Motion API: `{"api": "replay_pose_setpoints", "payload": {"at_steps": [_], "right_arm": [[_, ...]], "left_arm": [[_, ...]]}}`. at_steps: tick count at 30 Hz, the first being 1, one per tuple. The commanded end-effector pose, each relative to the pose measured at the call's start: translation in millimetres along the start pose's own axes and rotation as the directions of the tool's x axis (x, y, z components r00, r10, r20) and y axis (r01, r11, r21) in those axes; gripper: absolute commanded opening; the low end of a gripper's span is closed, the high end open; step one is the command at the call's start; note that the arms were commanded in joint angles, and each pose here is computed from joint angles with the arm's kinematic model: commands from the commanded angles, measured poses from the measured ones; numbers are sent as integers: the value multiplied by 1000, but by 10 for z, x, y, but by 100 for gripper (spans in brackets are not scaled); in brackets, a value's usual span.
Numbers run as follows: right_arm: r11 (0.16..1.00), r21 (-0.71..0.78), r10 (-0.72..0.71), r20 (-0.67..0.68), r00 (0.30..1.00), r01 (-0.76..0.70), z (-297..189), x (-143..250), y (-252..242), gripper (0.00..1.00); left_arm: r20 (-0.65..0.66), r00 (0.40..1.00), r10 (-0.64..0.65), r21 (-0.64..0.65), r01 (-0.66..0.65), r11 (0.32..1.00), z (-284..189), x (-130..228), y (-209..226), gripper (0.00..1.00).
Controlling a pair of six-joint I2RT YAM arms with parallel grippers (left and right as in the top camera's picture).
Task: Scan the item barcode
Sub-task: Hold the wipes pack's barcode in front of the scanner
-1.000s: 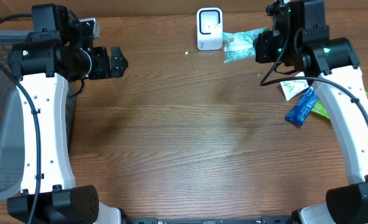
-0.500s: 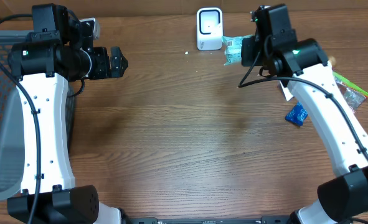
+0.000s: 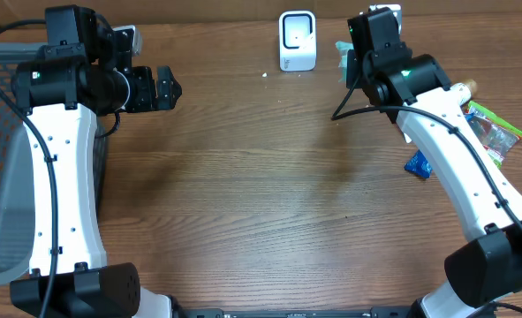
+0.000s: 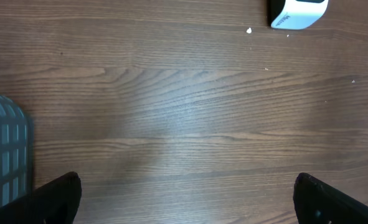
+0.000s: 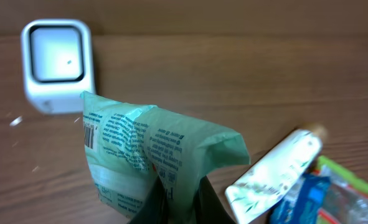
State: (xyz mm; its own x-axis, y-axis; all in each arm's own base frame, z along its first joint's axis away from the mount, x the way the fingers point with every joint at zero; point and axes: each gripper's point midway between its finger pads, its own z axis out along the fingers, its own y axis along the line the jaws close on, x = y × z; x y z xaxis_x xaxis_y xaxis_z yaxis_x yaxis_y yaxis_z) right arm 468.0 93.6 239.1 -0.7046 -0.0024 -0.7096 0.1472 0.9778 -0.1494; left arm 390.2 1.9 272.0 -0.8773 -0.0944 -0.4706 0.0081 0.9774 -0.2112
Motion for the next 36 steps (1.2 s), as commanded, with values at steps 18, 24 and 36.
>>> {"api": "replay_pose_setpoints", "payload": {"at_steps": [18, 24, 36], "right_arm": [[725, 373, -688, 426, 588, 579, -365, -1437, 160, 4], [633, 482, -772, 445, 453, 605, -212, -1616, 382, 4], [411, 628, -907, 357, 224, 661, 560, -1353, 1144, 4]], "left_arm": [[2, 1000, 20, 9, -20, 1000, 15, -17, -13, 100], [2, 1000, 20, 9, -20, 1000, 15, -17, -12, 99], [2, 1000, 20, 9, -20, 1000, 15, -17, -12, 100]]}}
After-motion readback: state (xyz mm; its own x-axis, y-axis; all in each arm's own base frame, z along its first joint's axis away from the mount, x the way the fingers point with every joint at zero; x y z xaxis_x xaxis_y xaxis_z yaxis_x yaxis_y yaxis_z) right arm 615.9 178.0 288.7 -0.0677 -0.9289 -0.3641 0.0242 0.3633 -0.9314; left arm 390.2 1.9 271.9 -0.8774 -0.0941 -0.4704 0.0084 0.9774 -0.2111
